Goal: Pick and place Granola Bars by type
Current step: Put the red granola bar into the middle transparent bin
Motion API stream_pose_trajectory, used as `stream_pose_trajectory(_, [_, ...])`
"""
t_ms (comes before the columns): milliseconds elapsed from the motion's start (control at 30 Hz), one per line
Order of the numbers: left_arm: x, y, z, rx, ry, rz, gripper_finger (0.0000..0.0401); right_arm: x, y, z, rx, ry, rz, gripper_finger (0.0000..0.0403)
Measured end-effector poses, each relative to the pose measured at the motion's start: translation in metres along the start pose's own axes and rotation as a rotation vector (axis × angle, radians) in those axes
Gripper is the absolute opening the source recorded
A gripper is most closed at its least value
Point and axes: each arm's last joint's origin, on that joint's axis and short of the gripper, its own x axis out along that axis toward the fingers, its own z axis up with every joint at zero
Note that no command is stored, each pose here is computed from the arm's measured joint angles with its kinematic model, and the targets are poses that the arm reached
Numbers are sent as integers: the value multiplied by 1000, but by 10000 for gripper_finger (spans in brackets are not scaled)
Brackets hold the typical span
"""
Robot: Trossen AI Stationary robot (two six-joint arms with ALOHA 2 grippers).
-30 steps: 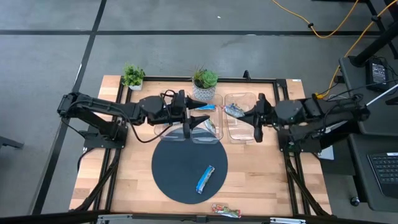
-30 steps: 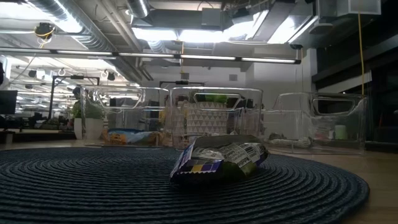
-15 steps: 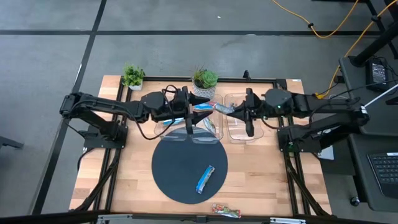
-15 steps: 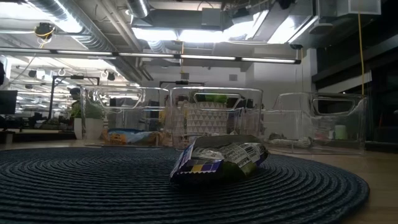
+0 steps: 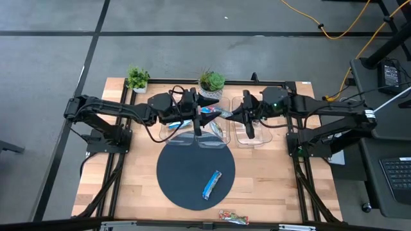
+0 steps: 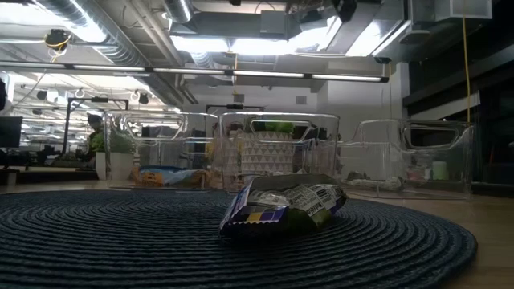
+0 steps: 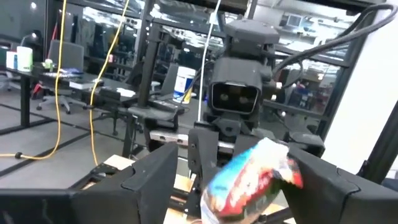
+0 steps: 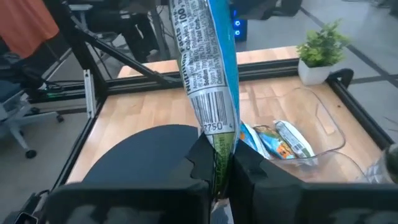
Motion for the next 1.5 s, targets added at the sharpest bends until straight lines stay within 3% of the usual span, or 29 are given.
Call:
stream_pose_trajectory(367, [0, 3, -3, -7, 38, 10, 188, -1, -7, 4, 4, -38, 0, 39])
stream_pose_trajectory(633, [1, 7, -2, -6, 47, -30, 93, -1, -7, 6, -1, -52, 3, 25])
stream_pose_trajectory(867, [2, 10, -2, -4, 48, -34, 14, -1, -7, 6, 4, -53, 4, 75])
stream_pose_trajectory(1300, [2, 10, -1, 12, 49, -34, 8, -3, -3, 5, -4, -37, 121, 137])
stream_pose_trajectory(1500, [2, 10, -1, 13, 47, -34, 12, -13, -4, 1, -34, 6, 54, 183])
